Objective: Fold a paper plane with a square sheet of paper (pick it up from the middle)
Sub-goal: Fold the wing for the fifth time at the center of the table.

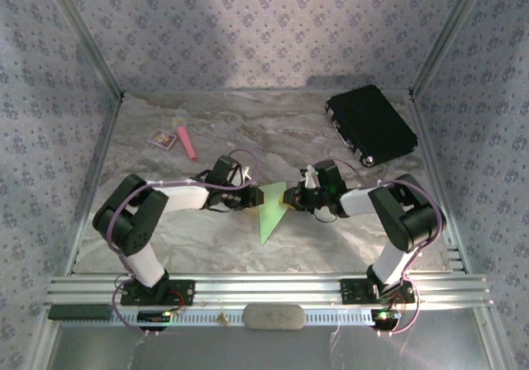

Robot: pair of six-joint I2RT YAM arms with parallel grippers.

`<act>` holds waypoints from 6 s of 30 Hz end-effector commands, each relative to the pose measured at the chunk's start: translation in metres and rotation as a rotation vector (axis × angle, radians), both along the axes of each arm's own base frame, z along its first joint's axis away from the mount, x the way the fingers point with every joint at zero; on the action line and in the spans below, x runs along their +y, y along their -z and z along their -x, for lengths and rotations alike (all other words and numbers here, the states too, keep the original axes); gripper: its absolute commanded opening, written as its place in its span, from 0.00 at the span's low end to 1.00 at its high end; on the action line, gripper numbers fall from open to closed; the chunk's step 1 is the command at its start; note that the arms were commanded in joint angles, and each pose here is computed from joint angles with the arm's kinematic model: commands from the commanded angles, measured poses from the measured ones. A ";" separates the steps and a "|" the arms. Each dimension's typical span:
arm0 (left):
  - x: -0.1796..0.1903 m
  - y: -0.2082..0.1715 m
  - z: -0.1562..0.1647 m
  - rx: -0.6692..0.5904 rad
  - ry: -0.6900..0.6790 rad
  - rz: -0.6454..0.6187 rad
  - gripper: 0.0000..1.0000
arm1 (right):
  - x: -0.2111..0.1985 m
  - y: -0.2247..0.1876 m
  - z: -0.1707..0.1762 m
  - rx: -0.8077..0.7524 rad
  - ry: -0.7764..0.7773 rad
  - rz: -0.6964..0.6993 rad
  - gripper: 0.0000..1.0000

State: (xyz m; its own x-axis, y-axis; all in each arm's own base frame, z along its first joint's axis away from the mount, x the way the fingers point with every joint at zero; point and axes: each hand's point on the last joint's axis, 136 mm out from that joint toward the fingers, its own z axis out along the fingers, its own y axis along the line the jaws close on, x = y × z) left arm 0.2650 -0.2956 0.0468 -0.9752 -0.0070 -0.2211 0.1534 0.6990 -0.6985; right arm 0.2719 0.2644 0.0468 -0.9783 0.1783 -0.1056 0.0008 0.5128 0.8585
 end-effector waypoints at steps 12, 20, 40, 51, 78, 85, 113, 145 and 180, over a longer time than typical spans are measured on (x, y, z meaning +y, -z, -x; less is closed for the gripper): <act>-0.007 -0.032 0.012 -0.039 -0.003 0.080 0.26 | 0.001 0.008 0.003 0.062 0.285 -0.002 0.03; -0.010 0.001 0.015 0.024 0.014 -0.012 0.17 | -0.001 0.006 0.007 0.042 0.271 0.009 0.06; -0.006 0.037 0.020 0.077 0.046 -0.074 0.12 | 0.009 -0.003 0.003 -0.027 0.131 -0.004 0.20; -0.006 0.033 0.018 0.062 0.042 -0.057 0.15 | -0.001 0.010 -0.001 0.014 0.148 0.007 0.09; 0.009 -0.043 0.040 -0.345 0.116 -0.105 0.54 | -0.012 -0.007 -0.005 0.007 0.264 -0.017 0.02; -0.003 -0.041 0.048 -0.382 0.181 -0.159 0.55 | -0.008 -0.010 -0.004 -0.001 0.243 -0.018 0.02; -0.006 -0.029 0.064 -0.482 0.184 -0.308 0.48 | -0.003 -0.009 0.000 0.015 0.209 -0.017 0.11; -0.022 0.010 0.077 -0.629 0.329 -0.700 0.58 | 0.004 -0.017 0.001 0.027 0.176 -0.026 0.04; -0.017 0.009 0.074 -0.692 0.315 -0.793 0.29 | 0.004 -0.024 -0.001 0.014 0.187 -0.034 0.00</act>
State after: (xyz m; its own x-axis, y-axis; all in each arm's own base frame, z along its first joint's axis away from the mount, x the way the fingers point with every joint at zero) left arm 0.1891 -0.3126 0.0383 -0.5800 0.5881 -0.5637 0.5986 0.7770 0.1947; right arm 0.2697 0.2629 0.0578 -0.9273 0.3688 -0.0644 0.1334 0.4860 0.8637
